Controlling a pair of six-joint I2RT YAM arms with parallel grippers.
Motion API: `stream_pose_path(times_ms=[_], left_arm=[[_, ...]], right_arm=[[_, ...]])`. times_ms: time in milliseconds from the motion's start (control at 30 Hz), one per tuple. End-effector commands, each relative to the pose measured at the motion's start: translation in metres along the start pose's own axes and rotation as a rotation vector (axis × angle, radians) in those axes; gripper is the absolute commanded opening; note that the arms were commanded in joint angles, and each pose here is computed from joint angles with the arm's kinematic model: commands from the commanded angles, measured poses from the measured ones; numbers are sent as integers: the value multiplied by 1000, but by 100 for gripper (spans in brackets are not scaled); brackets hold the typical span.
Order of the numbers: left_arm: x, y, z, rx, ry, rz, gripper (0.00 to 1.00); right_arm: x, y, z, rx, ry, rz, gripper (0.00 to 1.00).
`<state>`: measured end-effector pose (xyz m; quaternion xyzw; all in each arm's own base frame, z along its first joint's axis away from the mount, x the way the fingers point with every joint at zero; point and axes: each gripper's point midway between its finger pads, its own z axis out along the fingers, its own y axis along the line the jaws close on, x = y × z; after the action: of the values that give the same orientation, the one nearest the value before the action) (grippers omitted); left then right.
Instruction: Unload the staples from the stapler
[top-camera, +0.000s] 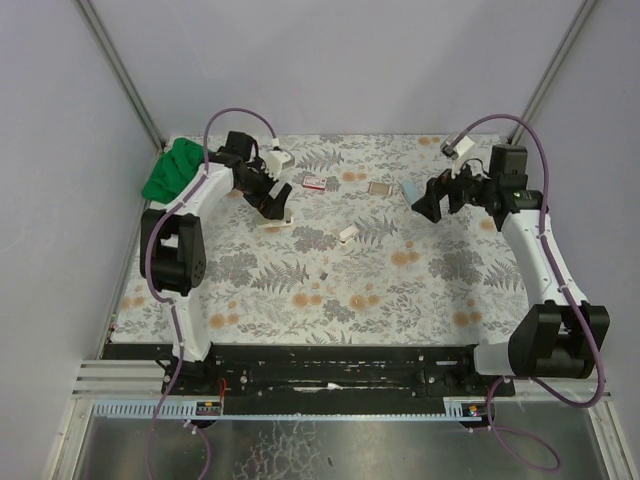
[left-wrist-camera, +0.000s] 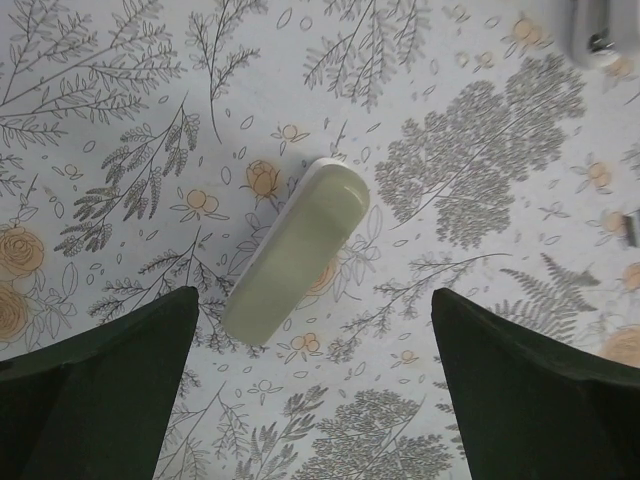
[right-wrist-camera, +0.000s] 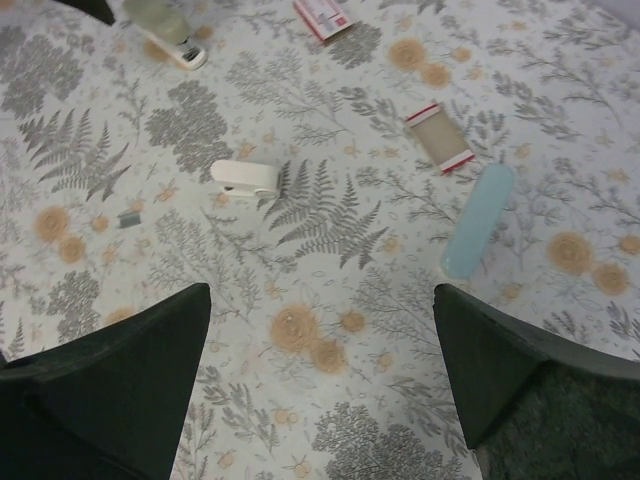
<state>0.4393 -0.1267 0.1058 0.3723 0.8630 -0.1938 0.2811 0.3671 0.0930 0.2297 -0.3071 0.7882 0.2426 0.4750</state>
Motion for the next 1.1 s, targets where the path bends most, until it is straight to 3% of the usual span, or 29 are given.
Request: stream_pose_path(times_ms=[0, 200, 400, 633, 800, 1067], left_arm=[[9, 19, 11, -90, 90, 123, 100], [10, 25, 31, -97, 140, 211, 100], [13, 13, 49, -62, 178, 297, 95], [21, -1, 70, -32, 235, 369, 68], [20, -7, 75, -31, 232, 381, 37], [13, -11, 68, -62, 191, 371, 11]], right_arm=[[1, 42, -5, -69, 76, -59, 99], [16, 78, -4, -187, 106, -91, 99], [35, 78, 2, -201, 137, -79, 99], [47, 81, 4, -229, 150, -80, 99], [53, 82, 7, -241, 160, -68, 99], [55, 86, 9, -270, 153, -61, 99]])
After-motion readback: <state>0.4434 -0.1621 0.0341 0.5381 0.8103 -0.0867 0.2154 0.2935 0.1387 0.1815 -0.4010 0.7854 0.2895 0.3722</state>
